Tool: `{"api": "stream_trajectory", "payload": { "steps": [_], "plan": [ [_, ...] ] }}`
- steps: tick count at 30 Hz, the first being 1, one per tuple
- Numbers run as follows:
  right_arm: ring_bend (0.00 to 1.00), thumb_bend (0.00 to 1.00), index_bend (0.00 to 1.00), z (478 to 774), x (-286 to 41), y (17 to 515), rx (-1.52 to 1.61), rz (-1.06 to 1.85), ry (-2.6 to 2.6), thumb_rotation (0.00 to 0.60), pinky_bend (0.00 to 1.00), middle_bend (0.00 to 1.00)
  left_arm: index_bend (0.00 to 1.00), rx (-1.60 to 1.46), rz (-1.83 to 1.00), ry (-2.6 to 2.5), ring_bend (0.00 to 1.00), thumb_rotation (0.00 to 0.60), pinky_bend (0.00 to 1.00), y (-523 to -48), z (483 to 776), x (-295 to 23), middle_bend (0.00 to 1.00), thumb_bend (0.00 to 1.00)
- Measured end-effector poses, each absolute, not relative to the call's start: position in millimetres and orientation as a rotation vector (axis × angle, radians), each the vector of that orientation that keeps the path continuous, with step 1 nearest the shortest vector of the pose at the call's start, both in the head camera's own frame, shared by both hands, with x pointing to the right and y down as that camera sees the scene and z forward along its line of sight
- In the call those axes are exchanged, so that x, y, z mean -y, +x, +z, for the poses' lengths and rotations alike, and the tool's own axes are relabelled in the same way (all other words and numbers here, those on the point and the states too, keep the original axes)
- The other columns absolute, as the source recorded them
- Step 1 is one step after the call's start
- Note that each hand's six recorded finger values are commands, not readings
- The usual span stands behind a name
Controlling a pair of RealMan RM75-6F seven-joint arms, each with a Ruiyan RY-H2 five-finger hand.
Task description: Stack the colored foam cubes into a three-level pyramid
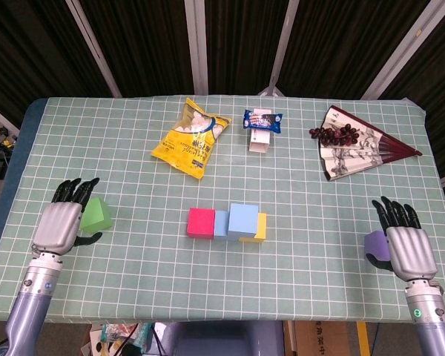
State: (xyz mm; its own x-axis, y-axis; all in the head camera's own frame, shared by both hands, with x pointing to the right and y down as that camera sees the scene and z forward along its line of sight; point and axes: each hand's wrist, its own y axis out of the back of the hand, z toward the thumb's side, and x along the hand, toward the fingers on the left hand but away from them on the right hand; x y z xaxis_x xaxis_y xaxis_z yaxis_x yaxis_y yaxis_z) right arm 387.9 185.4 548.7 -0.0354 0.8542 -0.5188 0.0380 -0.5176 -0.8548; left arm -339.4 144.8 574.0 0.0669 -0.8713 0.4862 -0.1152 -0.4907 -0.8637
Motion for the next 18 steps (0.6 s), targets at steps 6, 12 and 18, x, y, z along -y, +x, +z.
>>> {"api": "stream_trajectory", "payload": {
  "steps": [6, 12, 18],
  "plan": [
    [0.0, 0.2, 0.0, 547, -183, 385, 0.967, 1.59, -1.635, 0.6, 0.0, 0.0, 0.0, -0.944, -1.673, -1.596, 0.07, 0.6, 0.08, -354, 598, -147, 0.21, 0.06],
    [0.0, 0.2, 0.0, 548, -183, 380, 0.969, 1.572, -1.66, 0.6, 0.0, 0.0, 0.0, -0.917, -1.828, -1.483, 0.07, 0.6, 0.08, -367, 623, -144, 0.27, 0.06],
    [0.0, 0.2, 0.0, 550, -184, 379, 0.969, 1.569, -1.67, 0.6, 0.0, 0.0, 0.0, -0.928, -1.889, -1.415, 0.07, 0.6, 0.08, -371, 637, -132, 0.26, 0.06]
  ]
}}
